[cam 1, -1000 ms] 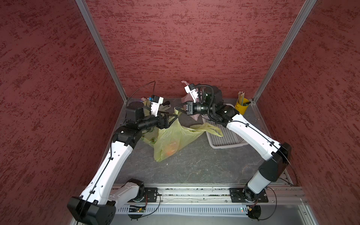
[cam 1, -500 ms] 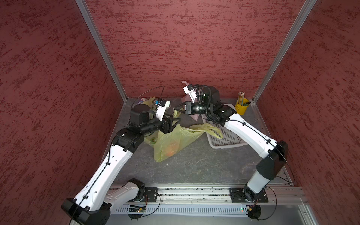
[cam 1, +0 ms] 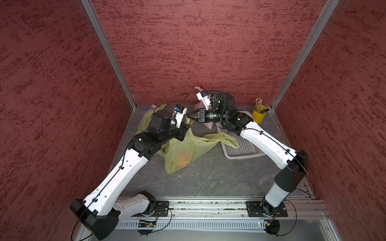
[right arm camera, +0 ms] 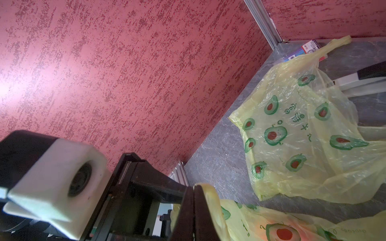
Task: Place the peach into a plastic bag & tie a knot
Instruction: Adjust the plastic bag at the center of the board.
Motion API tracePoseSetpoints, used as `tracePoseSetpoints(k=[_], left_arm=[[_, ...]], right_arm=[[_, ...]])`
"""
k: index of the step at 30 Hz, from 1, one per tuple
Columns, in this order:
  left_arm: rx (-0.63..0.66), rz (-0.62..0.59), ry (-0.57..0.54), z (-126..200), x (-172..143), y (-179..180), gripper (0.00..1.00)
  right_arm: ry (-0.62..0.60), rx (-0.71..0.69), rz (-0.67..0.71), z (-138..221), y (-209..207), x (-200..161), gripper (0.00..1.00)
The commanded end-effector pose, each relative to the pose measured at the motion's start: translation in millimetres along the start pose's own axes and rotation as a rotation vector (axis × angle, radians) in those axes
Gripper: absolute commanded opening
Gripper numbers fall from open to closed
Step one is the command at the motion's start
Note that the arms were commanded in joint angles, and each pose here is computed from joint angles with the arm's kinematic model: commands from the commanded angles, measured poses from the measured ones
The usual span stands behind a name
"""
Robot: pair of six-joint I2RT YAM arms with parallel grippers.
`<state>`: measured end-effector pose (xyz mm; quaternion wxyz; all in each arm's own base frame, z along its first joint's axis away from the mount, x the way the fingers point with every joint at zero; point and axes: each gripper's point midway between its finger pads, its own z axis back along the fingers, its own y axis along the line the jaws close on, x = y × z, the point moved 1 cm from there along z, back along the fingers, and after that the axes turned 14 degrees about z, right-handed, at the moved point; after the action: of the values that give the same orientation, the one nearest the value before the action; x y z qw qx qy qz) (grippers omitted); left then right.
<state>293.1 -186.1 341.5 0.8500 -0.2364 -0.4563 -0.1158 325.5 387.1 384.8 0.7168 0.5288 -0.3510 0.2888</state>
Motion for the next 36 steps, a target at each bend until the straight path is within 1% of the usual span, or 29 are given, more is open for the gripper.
tracePoseSetpoints(k=[1, 3, 5, 6, 10, 12, 13, 14, 15, 18, 19, 21, 23, 26, 28, 29, 31, 36], left_arm=[[-0.011, -0.017, -0.042, 9.3, 7.8, -3.7, 0.33], [-0.022, -0.013, -0.046, 9.8, 8.4, -5.2, 0.33], [-0.031, -0.013, -0.043, 9.6, 9.1, -7.1, 0.29], [-0.036, -0.014, -0.038, 9.3, 9.0, -8.0, 0.26], [-0.059, -0.004, -0.056, 11.9, 13.6, -12.0, 0.07], [-0.069, 0.002, -0.064, 13.9, 16.1, -13.6, 0.01], [-0.079, 0.010, -0.067, 15.3, 17.2, -14.3, 0.00], [-0.090, 0.019, -0.073, 18.1, 19.3, -14.8, 0.00], [-0.101, 0.032, -0.079, 20.7, 21.4, -14.9, 0.00], [-0.170, 0.086, -0.106, 33.9, 28.5, -16.0, 0.00], [-0.198, 0.111, -0.118, 38.9, 31.0, -15.1, 0.00], [-0.257, 0.154, -0.143, 48.6, 35.8, -14.5, 0.00], [-0.316, 0.189, -0.161, 56.7, 39.2, -15.2, 0.00], [-0.392, 0.227, -0.177, 65.7, 44.5, -16.5, 0.00], [-0.420, 0.249, -0.176, 66.9, 46.2, -15.4, 0.00], [-0.435, 0.257, -0.171, 66.7, 46.6, -15.5, 0.00], [-0.460, 0.270, -0.159, 65.7, 46.4, -16.9, 0.00], [-0.522, 0.303, -0.133, 60.9, 46.2, -18.7, 0.00]], right_arm=[[-0.038, 0.014, 0.027, 0.5, 10.4, 14.4, 0.00], [-0.037, 0.013, 0.023, 0.1, 9.7, 13.7, 0.00], [-0.036, 0.016, 0.023, 0.2, 10.0, 13.3, 0.00], [-0.036, 0.016, 0.025, 0.6, 10.6, 13.7, 0.00], [-0.034, 0.014, 0.028, 1.6, 10.9, 13.6, 0.00], [-0.033, 0.014, 0.028, 2.0, 11.1, 13.2, 0.00], [-0.031, 0.014, 0.029, 2.3, 11.9, 13.0, 0.00], [-0.032, 0.012, 0.036, 3.8, 12.8, 13.9, 0.03], [-0.033, 0.002, 0.045, 5.3, 12.9, 14.4, 0.10], [-0.069, -0.045, 0.093, 17.9, 16.8, 23.7, 0.46], [-0.086, -0.055, 0.109, 24.0, 19.1, 27.8, 0.54], [-0.110, -0.064, 0.134, 34.0, 22.7, 34.0, 0.64], [-0.125, -0.062, 0.156, 42.1, 26.3, 37.3, 0.70], [-0.125, -0.028, 0.201, 47.7, 34.0, 35.6, 0.72], [-0.113, 0.028, 0.232, 46.7, 40.6, 28.8, 0.74], [-0.095, 0.068, 0.248, 44.7, 43.5, 21.5, 0.79], [-0.070, 0.077, 0.264, 41.1, 37.7, 10.0, 0.87], [-0.011, 0.133, 0.317, 25.7, 26.2, -15.6, 0.94]])
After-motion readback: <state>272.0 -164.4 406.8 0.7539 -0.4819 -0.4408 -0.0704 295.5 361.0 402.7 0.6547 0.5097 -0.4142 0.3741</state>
